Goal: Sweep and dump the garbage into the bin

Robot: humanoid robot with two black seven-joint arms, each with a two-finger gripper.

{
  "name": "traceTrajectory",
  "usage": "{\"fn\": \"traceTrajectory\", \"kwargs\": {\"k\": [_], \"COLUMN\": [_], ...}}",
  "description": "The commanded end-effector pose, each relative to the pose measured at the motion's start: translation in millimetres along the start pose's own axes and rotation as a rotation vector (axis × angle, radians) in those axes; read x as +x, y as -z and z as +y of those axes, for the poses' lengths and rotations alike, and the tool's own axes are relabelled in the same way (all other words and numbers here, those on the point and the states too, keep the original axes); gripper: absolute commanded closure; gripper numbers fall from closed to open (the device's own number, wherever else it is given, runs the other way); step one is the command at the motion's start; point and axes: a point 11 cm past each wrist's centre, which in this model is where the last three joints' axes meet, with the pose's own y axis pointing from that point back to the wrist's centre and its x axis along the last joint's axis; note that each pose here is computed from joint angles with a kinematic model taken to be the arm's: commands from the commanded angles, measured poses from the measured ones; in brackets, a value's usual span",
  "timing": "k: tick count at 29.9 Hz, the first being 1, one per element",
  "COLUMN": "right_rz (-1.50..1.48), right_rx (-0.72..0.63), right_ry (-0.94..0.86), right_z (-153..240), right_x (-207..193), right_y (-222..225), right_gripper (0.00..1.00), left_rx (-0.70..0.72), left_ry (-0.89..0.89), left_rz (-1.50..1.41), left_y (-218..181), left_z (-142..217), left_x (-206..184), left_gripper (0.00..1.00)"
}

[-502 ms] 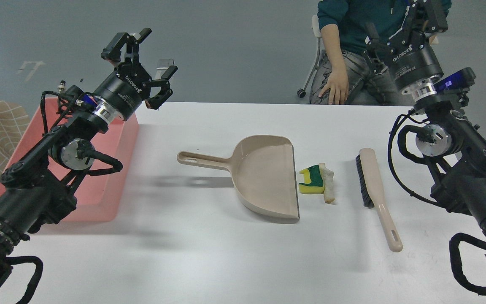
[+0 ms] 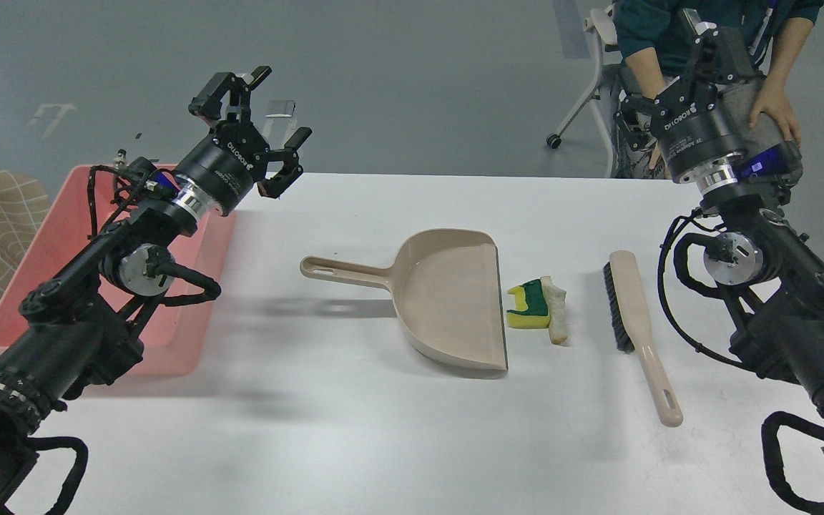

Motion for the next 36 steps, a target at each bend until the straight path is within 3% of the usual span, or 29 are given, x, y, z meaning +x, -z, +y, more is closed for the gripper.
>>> {"fn": "traceTrajectory", "kwargs": {"k": [1, 9, 17, 30, 36], "right_rz": [-0.006, -0.006, 0.04, 0.061, 0.064], "right_rx": [-0.01, -0.05, -0.049, -0.05, -0.045], "right_ry": [-0.006, -0.048, -0.067, -0.072, -0.069], "right_z": [6.1, 27.2, 34.5, 38.2, 36.9], "right_x": [0.7, 14.1, 34.1, 42.7, 43.4], "right_y": [-5.9, -21.5, -6.9, 0.1, 3.3], "right_gripper": [0.0, 0.0, 0.0, 0.0, 0.0], "left_rx": [0.016, 0.015, -0.019, -0.021, -0.002], "left_ry": [-0.011, -0.014, -0.02, 0.066, 0.087], "left_rz": [0.007, 0.014, 0.059, 0.129, 0.069], "left_y": [8.5, 8.2, 7.6, 31.9, 31.9], "left_z": [6.1, 5.7, -2.0, -31.3, -31.7], "left_x": [2.7, 3.2, -0.9, -48.2, -50.9], "left_gripper": [0.02, 0.02, 0.02, 0.02, 0.02]}}
